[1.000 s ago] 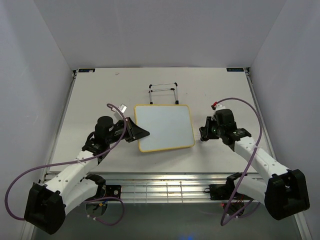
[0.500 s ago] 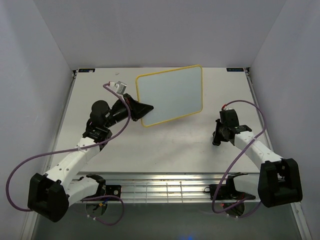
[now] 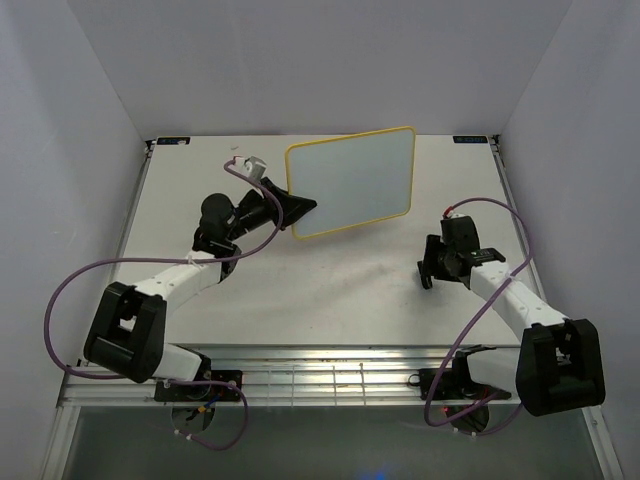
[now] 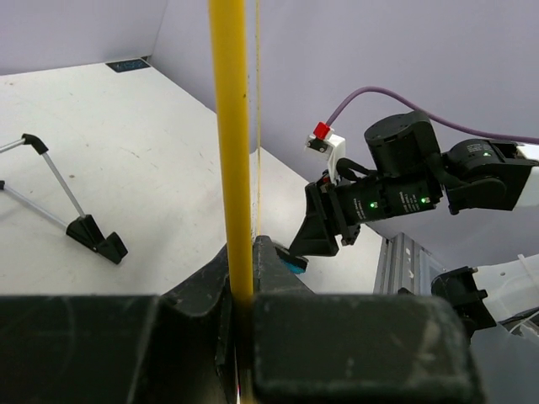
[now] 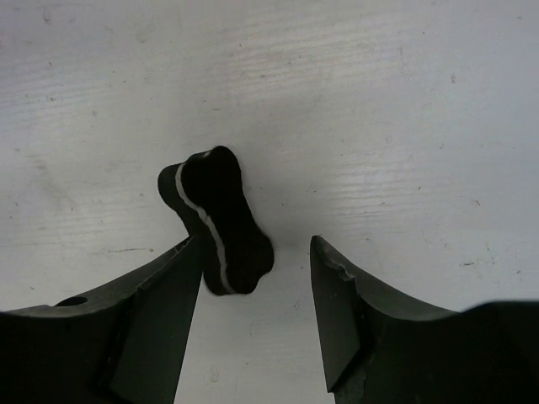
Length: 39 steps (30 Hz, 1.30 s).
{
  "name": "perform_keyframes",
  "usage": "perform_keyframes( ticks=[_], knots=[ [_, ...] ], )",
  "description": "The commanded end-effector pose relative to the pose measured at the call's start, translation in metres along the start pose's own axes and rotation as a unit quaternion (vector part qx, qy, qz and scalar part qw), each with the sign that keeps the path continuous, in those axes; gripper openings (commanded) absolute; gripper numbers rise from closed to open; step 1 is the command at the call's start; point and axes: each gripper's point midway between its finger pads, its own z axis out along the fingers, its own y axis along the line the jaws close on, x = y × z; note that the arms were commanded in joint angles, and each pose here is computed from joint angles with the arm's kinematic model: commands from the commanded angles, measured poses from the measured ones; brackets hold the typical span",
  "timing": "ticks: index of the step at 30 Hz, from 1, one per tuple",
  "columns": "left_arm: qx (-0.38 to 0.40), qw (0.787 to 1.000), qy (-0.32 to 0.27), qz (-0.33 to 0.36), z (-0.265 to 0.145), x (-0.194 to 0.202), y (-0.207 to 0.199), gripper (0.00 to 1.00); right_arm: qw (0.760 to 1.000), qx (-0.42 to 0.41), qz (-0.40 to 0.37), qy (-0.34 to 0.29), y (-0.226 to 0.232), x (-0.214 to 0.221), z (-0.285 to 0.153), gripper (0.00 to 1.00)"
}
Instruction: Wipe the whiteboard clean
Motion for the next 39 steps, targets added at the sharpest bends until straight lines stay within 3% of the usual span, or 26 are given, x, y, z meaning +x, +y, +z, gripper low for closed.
perform_keyframes(
  ticks=[1, 13, 27, 39],
  knots=[
    [0.070, 0.992, -0.087, 0.067, 0.000, -0.061, -0.033, 0.00, 0.999, -0.006, 0.003, -0.040, 0.004, -0.031, -0.015, 0.59],
    [0.049, 0.993, -0.089, 0.064, -0.002, -0.071, -0.008, 0.00, 0.998, -0.056, -0.004, -0.034, 0.020, -0.026, -0.018, 0.60],
    [0.092, 0.986, -0.082, 0.109, 0.017, -0.066, 0.023, 0.00, 0.978, -0.170, -0.027, -0.120, 0.051, -0.048, -0.085, 0.62],
    [0.124, 0.985, -0.027, 0.117, 0.028, -0.054, 0.086, 0.00, 0.963, -0.210, -0.036, -0.165, 0.059, -0.051, -0.119, 0.69]
  ],
)
